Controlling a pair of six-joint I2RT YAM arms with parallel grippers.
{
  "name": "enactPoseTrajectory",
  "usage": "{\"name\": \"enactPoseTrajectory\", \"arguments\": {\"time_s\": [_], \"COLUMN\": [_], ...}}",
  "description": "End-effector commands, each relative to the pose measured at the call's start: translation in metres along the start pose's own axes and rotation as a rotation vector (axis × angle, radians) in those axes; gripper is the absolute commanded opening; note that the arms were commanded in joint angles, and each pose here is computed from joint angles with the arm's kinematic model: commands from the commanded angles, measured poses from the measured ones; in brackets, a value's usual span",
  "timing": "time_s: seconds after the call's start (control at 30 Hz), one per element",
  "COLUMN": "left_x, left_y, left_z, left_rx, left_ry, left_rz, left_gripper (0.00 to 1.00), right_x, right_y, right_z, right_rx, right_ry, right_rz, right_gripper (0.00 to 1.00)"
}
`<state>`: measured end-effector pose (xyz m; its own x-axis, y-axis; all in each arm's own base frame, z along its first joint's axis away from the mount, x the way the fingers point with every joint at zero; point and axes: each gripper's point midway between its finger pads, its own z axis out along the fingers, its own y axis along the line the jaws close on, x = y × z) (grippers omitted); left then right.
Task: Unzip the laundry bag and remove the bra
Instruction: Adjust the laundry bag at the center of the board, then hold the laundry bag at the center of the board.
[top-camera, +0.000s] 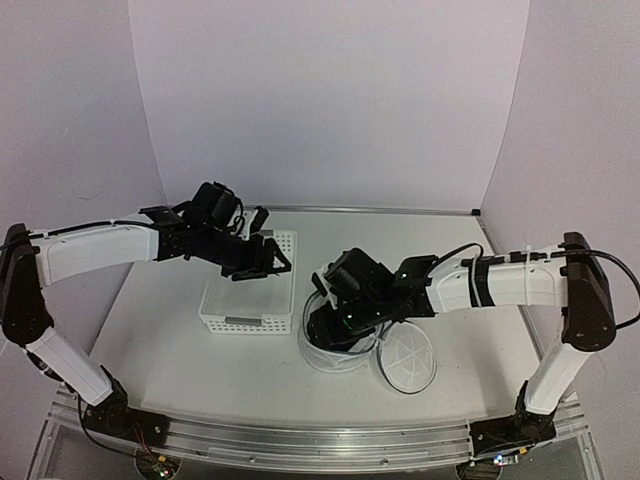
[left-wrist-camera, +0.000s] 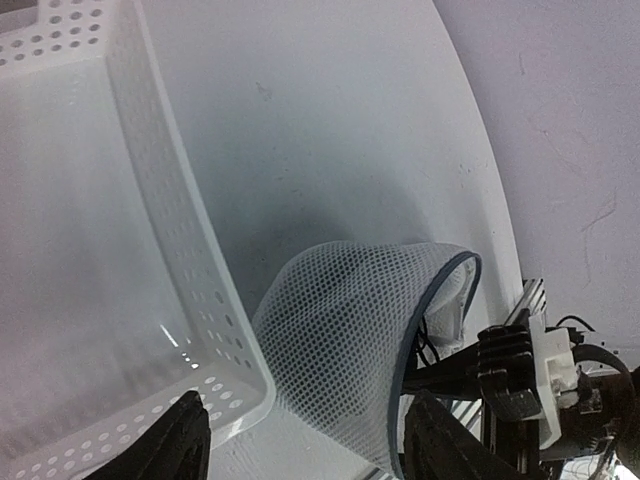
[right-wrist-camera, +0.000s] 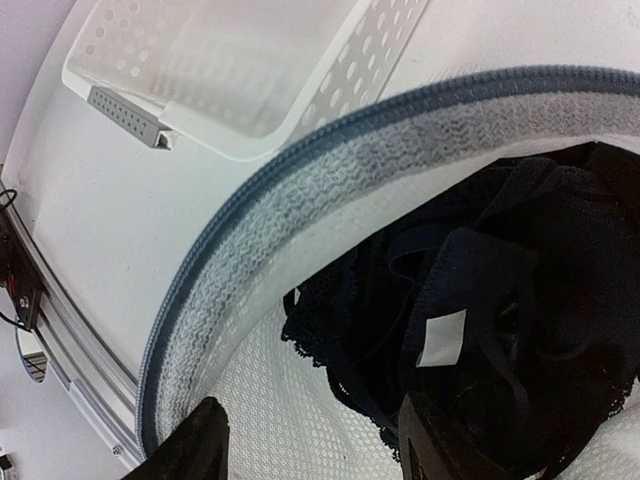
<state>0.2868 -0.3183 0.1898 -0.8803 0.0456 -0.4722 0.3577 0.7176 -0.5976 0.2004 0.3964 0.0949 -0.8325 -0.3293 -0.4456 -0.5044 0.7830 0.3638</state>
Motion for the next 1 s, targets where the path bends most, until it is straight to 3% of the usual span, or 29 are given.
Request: {"name": "enactPoseTrajectory", "arguments": {"time_s": [0.0,0.27,0.53,0.73,0.97], "left_x": [-0.010,0.018,0.026,0.035,0.038], "left_y": [-0.051,-0.077,-0.075,-0.078,-0.069], "left_z": [0.019,0.058,0.065,0.072,0.079], "left_rx": [0.134,0.171,0.159,0.170,0.137], "left_ry": [-0.001,0.100,0.118,0.151,0.152], "left_rz": [0.060,0.109,0.110,0.122,0.121], "left_gripper": [0.67,0.67,0.65,0.58,0.29], "right_x": [-0.011,-0.012,-0.011,-0.013,-0.017], "right_y": [0.009,-0.002,-0.008,-0.009,-0.010], "right_z": [-0.003,-0.014,-0.021,-0.025,-0.027], "right_rx": [-0.002,0.050,0.062,0.066,0.074], "right_ry": [-0.058,-0.106,-0.136,-0.159,-0.177], "right_rz": [-0.026,-0.005,0.019,0.034,0.040], "right_gripper": [0.60,0.61,0.61,0.61,0.61]}}
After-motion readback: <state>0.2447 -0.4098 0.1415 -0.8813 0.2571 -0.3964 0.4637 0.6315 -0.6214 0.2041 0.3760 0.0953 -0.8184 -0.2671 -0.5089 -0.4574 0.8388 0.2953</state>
